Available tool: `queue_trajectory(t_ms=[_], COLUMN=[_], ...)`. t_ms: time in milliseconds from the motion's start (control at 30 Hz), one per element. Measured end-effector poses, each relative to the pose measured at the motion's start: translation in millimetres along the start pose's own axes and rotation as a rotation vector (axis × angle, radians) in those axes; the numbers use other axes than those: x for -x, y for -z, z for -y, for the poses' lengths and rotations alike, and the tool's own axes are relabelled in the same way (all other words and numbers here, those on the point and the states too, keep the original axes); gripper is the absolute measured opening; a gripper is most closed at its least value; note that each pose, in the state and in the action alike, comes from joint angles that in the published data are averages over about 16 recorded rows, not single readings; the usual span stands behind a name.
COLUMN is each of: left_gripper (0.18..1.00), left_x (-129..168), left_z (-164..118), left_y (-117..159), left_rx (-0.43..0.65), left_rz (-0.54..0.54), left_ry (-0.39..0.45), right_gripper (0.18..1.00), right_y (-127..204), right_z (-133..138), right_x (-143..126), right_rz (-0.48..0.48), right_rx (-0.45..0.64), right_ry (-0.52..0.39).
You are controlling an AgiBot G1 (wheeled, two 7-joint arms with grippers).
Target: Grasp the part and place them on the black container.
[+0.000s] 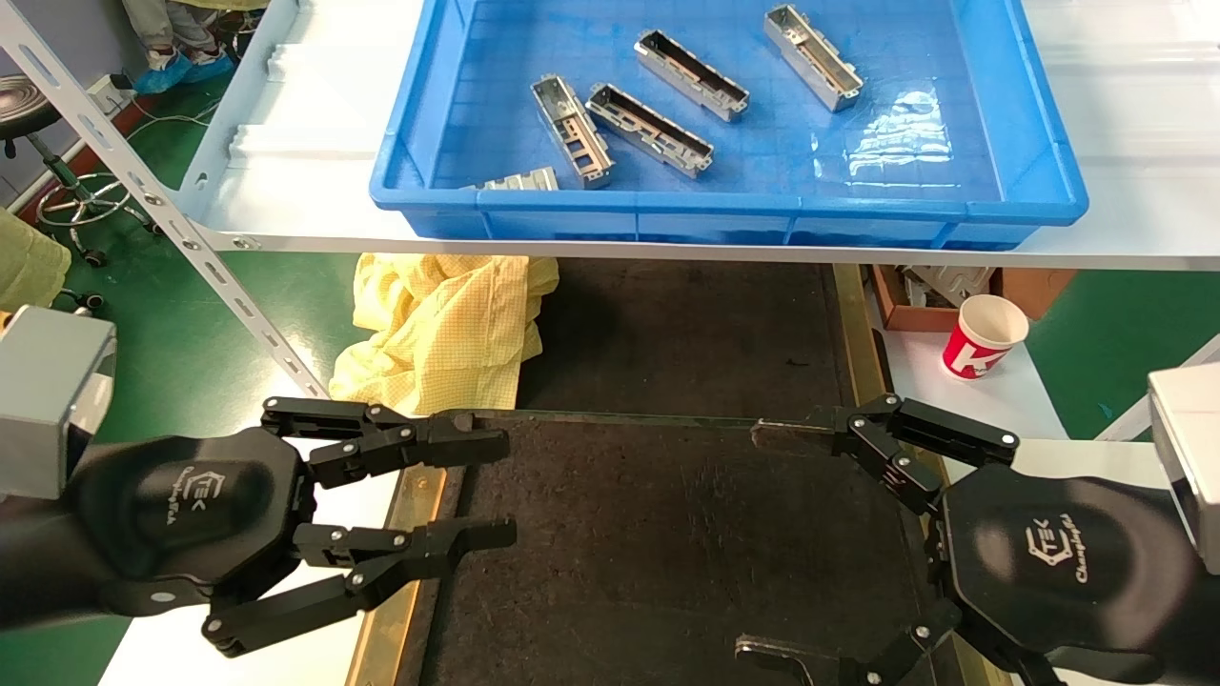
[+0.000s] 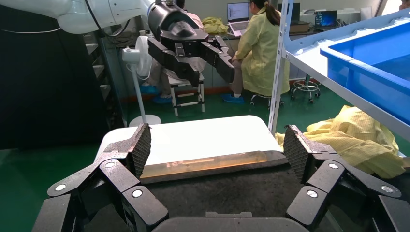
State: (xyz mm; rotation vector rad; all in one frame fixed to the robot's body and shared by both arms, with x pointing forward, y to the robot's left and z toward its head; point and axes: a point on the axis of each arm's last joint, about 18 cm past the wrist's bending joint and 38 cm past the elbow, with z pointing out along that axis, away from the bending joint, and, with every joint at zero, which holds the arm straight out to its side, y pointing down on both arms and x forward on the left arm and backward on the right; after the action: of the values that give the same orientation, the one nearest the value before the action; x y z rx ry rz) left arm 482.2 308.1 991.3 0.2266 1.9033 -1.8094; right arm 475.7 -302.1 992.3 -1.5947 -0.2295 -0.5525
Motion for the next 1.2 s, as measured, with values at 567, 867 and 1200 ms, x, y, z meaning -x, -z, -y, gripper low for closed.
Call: queue_trajectory(t_ms=[567, 867, 1200], left_gripper=[0.259, 0.202, 0.191], left_x=[0.0, 0.0, 0.0], left_z=[0.0, 0.0, 0.0], left_y=[0.0, 0.0, 0.0], left_rx=[0.0, 0.0, 0.0], left_rz=[0.0, 0.0, 0.0], left_ry=[0.0, 0.0, 0.0], right_gripper=[1.001, 1.001, 1.001], right_y=[0.0, 0.0, 0.0], right_z=[0.0, 0.0, 0.0], right_x=[0.0, 0.0, 0.0], right_rz=[0.0, 0.0, 0.0], right_rx=[0.0, 0.0, 0.0], right_ry=[0.0, 0.0, 0.0])
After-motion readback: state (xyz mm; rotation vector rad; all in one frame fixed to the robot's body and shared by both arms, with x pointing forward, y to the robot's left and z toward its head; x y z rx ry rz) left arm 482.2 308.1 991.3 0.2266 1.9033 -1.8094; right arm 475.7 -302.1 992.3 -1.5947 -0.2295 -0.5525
